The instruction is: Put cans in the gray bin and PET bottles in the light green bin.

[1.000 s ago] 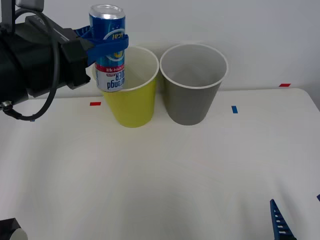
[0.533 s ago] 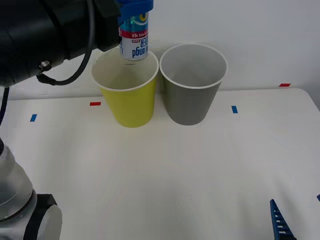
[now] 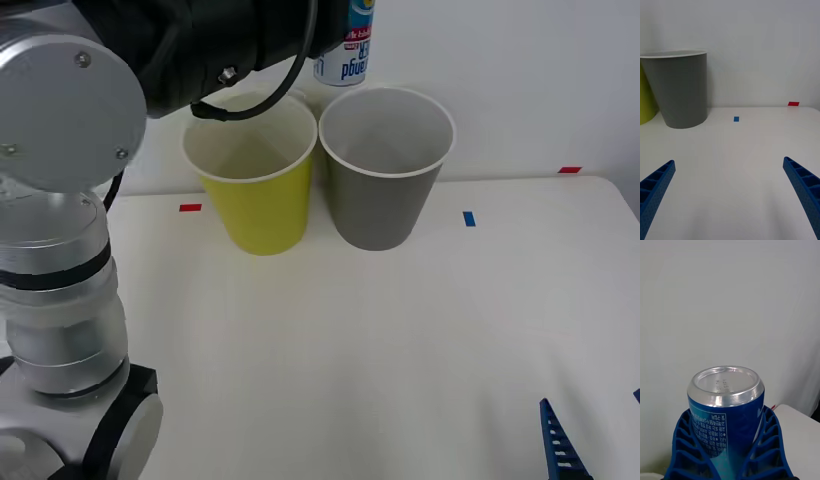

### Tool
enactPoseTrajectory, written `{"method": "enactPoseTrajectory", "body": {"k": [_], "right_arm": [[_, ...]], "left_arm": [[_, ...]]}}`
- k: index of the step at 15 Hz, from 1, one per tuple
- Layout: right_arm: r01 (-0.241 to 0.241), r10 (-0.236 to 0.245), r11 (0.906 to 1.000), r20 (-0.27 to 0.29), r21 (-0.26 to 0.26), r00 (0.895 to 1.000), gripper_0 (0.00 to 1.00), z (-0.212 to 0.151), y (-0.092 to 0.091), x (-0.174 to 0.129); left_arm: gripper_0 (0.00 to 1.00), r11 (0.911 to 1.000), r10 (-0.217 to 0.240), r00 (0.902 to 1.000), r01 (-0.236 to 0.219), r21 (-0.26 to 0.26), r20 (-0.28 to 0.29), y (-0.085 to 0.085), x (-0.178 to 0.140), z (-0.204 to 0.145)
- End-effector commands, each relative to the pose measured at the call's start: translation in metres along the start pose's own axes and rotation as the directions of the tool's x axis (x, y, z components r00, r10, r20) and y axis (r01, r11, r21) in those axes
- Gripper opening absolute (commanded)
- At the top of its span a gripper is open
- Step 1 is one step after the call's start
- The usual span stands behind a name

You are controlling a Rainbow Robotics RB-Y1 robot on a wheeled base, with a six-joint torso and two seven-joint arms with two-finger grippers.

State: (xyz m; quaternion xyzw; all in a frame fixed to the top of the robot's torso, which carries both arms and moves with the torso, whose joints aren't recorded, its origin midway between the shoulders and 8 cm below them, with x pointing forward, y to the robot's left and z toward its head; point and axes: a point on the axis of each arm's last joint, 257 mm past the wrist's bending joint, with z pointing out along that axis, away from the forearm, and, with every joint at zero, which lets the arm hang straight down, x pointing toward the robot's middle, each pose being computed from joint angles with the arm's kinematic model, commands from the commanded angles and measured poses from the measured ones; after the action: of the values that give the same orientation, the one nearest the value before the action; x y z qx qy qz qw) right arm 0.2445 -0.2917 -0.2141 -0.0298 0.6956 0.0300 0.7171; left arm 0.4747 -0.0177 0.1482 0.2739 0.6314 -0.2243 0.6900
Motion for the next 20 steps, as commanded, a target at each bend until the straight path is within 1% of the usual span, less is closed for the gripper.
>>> {"method": "enactPoseTrajectory", "body": {"k": [1, 2, 4, 6, 8, 10, 12, 14, 16, 18, 20], "right_arm": [[0.0, 0.0, 1.0, 0.0, 0.0, 1.0, 1.0, 0.0, 0.0, 0.0], [0.0, 0.0, 1.0, 0.0, 0.0, 1.0, 1.0, 0.0, 0.0, 0.0], [0.0, 0.0, 1.0, 0.0, 0.0, 1.0, 1.0, 0.0, 0.0, 0.0], [0.0, 0.0, 1.0, 0.0, 0.0, 1.0, 1.0, 0.0, 0.0, 0.0], [0.0, 0.0, 1.0, 0.0, 0.0, 1.0, 1.0, 0.0, 0.0, 0.0], [0.0, 0.0, 1.0, 0.0, 0.0, 1.0, 1.0, 0.0, 0.0, 0.0], [0.0, 0.0, 1.0, 0.0, 0.0, 1.0, 1.0, 0.0, 0.0, 0.0], [0.0, 0.0, 1.0, 0.0, 0.0, 1.0, 1.0, 0.0, 0.0, 0.0], [0.0, 0.0, 1.0, 0.0, 0.0, 1.0, 1.0, 0.0, 0.0, 0.0], [0.0, 0.0, 1.0, 0.0, 0.0, 1.0, 1.0, 0.0, 0.0, 0.0], [0.0, 0.0, 1.0, 0.0, 0.0, 1.0, 1.0, 0.0, 0.0, 0.0]], "left_arm": [[0.0, 0.9999, -0.011, 0.9997, 0.011, 0.01, 0.021, -0.003, 0.013, 0.034], [0.0, 1.0, -0.005, 0.999, 0.005, 0.008, 0.045, -0.002, 0.016, 0.045], [0.0, 0.9999, -0.011, 0.9952, 0.011, 0.007, 0.097, 0.004, 0.022, 0.064], [0.0, 0.9998, -0.019, 0.9943, 0.019, -0.003, 0.105, 0.011, 0.031, 0.073], [0.0, 0.9997, -0.024, 0.9947, 0.025, -0.006, 0.1, 0.012, 0.036, 0.077], [0.0, 0.9997, -0.019, 0.9905, 0.022, -0.014, 0.136, 0.015, 0.043, 0.088], [0.0, 0.9998, -0.017, 0.9868, 0.018, -0.006, 0.161, 0.01, 0.05, 0.098], [0.0, 0.9999, -0.011, 0.9863, 0.011, 0.004, 0.165, 0.003, 0.053, 0.105], [0.0, 0.9998, -0.019, 0.9835, 0.016, 0.014, 0.18, -0.003, 0.059, 0.112], [0.0, 0.9998, -0.019, 0.9837, 0.019, 0.006, 0.179, 0.001, 0.069, 0.116], [0.0, 0.9999, -0.007, 0.9828, 0.008, -0.008, 0.185, 0.006, 0.076, 0.12]]}}
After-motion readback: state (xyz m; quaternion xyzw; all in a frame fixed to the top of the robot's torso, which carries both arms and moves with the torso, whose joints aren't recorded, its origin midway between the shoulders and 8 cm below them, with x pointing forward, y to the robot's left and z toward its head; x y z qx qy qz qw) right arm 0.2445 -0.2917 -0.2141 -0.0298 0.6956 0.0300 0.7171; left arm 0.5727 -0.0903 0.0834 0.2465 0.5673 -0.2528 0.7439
